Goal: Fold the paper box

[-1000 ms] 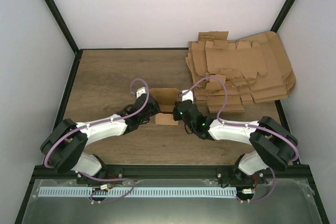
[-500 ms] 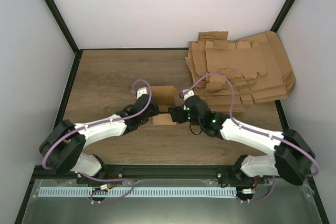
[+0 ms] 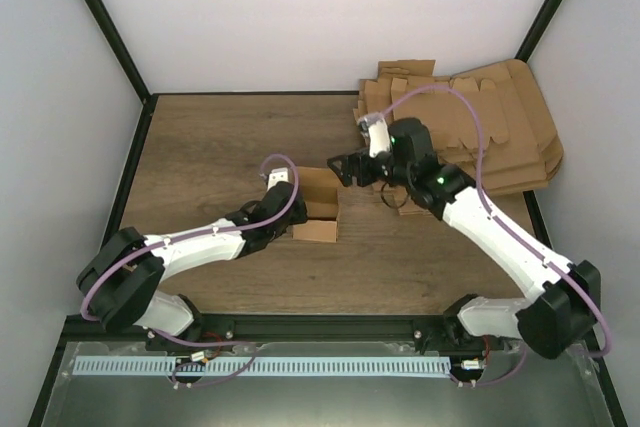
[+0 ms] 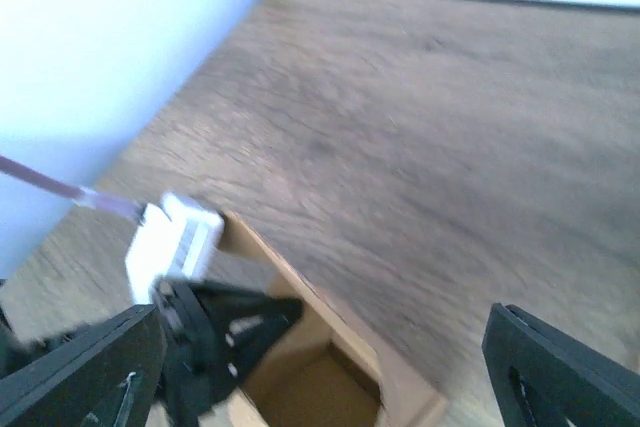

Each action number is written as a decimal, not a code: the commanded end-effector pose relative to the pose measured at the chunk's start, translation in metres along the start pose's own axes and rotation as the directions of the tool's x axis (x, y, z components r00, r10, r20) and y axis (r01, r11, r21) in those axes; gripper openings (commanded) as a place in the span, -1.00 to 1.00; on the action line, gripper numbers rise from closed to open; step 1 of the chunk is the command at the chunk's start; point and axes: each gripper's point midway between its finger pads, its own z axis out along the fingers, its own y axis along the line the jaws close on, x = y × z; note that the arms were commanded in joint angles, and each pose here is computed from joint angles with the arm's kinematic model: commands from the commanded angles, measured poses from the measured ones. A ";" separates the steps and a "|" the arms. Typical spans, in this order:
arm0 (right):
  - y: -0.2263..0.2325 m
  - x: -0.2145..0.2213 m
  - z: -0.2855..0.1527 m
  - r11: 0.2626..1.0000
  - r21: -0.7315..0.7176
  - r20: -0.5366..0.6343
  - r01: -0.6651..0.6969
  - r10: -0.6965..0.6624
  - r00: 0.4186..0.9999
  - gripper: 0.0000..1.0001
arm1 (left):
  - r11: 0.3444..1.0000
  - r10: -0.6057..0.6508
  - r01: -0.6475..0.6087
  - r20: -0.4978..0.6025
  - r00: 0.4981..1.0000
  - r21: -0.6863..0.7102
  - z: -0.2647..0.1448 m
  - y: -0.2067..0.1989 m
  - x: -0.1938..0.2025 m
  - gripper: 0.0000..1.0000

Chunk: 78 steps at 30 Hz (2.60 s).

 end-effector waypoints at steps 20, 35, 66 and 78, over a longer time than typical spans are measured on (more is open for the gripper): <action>0.021 0.071 0.079 0.966 -0.142 -0.341 0.218 -0.254 0.905 0.35 | 0.991 0.123 -0.121 -0.021 0.992 0.060 -0.003 -0.005 0.022 -0.93; 0.032 0.111 0.066 0.956 -0.124 -0.349 0.265 -0.292 0.890 -0.33 | 0.985 0.126 -0.122 -0.019 0.992 0.119 -0.036 -0.009 0.013 -0.18; 0.044 0.194 0.057 0.953 -0.162 -0.432 0.257 -0.303 0.849 -0.14 | 0.969 0.124 -0.063 -0.250 0.960 0.238 -0.096 -0.014 -0.018 0.50; 0.065 0.139 0.036 0.976 -0.127 -0.336 0.178 -0.211 0.918 0.97 | 0.940 0.187 -0.079 -0.307 0.933 0.333 -0.084 -0.020 -0.009 0.65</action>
